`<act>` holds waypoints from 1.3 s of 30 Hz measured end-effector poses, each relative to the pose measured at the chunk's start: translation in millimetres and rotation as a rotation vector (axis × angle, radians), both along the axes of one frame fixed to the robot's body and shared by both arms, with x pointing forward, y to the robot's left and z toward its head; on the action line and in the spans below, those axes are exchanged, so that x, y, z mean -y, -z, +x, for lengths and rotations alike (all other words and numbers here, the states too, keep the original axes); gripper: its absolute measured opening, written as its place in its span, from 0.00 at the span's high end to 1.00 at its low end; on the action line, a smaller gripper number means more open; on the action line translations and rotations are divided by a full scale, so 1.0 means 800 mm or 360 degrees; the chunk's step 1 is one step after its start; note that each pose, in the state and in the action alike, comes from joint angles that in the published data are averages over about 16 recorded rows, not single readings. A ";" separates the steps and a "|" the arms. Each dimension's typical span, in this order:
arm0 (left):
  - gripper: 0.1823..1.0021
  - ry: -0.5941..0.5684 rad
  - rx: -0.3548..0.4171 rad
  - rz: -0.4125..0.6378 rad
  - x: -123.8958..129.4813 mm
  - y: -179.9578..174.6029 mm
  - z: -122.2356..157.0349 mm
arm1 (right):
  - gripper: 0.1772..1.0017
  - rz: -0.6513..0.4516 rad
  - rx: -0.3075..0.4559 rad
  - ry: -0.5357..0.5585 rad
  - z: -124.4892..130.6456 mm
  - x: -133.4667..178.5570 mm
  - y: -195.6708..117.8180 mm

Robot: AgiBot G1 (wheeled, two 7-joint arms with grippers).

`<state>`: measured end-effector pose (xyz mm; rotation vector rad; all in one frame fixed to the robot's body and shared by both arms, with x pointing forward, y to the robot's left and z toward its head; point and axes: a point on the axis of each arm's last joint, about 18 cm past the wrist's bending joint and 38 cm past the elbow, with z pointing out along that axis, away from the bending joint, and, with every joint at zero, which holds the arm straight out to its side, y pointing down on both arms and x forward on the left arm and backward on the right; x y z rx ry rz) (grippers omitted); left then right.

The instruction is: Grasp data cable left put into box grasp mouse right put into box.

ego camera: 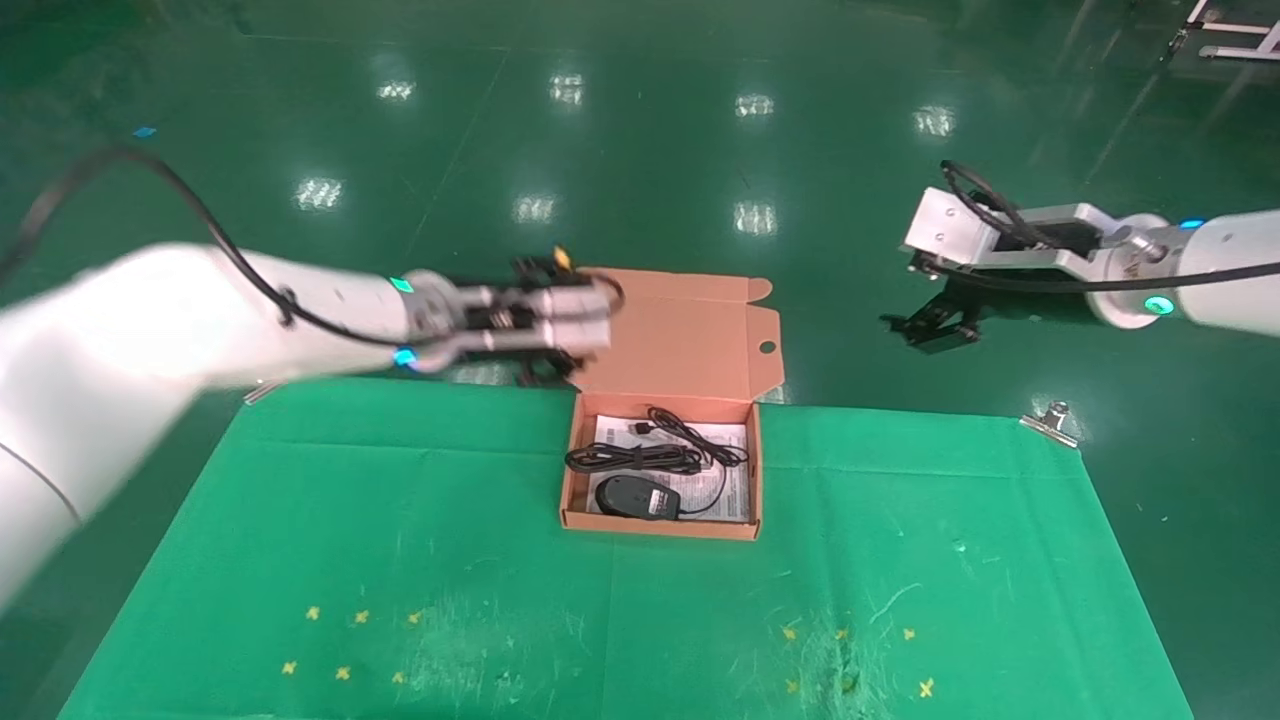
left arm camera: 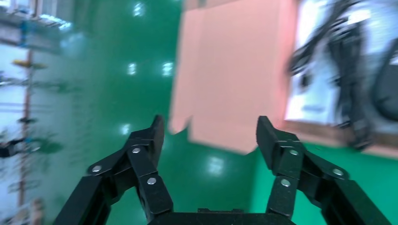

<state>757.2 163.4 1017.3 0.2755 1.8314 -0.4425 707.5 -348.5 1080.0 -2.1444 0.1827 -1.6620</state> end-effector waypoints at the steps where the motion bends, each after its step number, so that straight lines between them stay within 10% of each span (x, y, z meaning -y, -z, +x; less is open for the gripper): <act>1: 0.45 -0.0007 0.0013 -0.0010 -0.003 -0.006 0.000 | 0.00 -0.0009 0.0007 0.0001 -0.001 0.001 -0.002; 20: 0.06 0.0164 -0.0302 -0.0511 -0.040 0.023 -0.043 | 0.00 0.0244 -0.0168 -0.0304 -0.036 -0.020 0.047; 39: 0.00 0.0461 -0.0615 -0.0953 -0.079 0.047 -0.121 | 0.00 0.0595 -0.0357 -0.0710 -0.099 -0.047 0.089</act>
